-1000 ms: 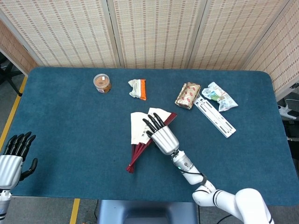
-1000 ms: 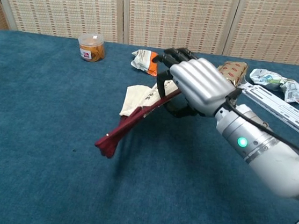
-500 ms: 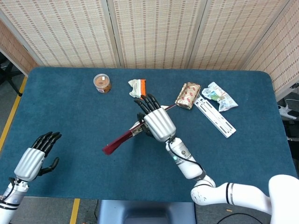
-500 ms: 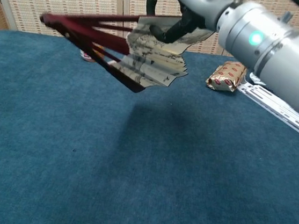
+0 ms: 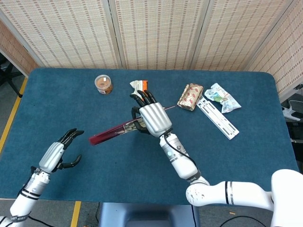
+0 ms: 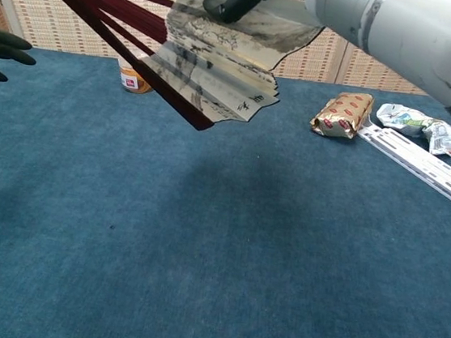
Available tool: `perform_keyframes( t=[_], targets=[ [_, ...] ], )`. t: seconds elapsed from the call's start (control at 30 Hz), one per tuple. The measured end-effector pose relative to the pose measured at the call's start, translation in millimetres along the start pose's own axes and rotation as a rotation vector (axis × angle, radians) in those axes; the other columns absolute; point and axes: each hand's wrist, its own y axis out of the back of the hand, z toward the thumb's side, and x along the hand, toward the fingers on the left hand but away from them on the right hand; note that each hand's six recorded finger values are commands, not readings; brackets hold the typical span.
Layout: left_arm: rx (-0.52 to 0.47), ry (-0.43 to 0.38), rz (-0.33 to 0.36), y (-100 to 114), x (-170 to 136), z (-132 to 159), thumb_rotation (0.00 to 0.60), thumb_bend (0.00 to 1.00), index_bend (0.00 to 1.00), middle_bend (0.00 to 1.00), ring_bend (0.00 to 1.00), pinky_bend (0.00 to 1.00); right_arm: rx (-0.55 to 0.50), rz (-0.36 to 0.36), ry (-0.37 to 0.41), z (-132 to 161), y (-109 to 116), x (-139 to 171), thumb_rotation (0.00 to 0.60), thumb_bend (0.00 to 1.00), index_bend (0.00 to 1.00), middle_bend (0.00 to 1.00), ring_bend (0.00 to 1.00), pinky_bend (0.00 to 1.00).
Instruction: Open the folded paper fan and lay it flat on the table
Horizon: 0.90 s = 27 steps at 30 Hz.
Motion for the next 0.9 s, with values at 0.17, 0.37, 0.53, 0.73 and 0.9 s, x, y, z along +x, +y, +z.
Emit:
perform_keyframes(
  t=[0.17,0.37,0.53,0.73,0.9],
  targets=[
    [-0.167,0.032,0.012,-7,26,6,0.6,0.41,0.16,0.12,0.02,0.16,-0.024,0.015,0.009,16,-5,-6,0.6,0.68,0.67,0.11,0.0,0.0],
    [-0.257,0.026,-0.007,-17,35,20,0.6,0.41,0.17,0.12,0.02,0.16,-0.026,0.001,0.012,31,-10,-13,0.6,0.68,0.67,0.11,0.0,0.0],
    [-0.291,0.031,-0.004,-21,37,25,0.6,0.41,0.19,0.12,0.02,0.15,-0.04,-0.011,-0.004,40,-17,-19,0.6,0.68,0.67,0.11,0.0,0.0],
    [-0.358,0.052,0.018,-23,41,27,0.6,0.41,0.24,0.12,0.01,0.15,-0.053,-0.019,-0.02,48,-28,-23,0.6,0.68,0.67,0.11,0.0,0.0],
    [-0.403,0.075,0.031,-24,45,27,0.6,0.41,0.3,0.15,0.02,0.15,-0.059,-0.024,-0.023,53,-34,-26,0.6,0.68,0.67,0.11,0.0,0.0]
  ],
)
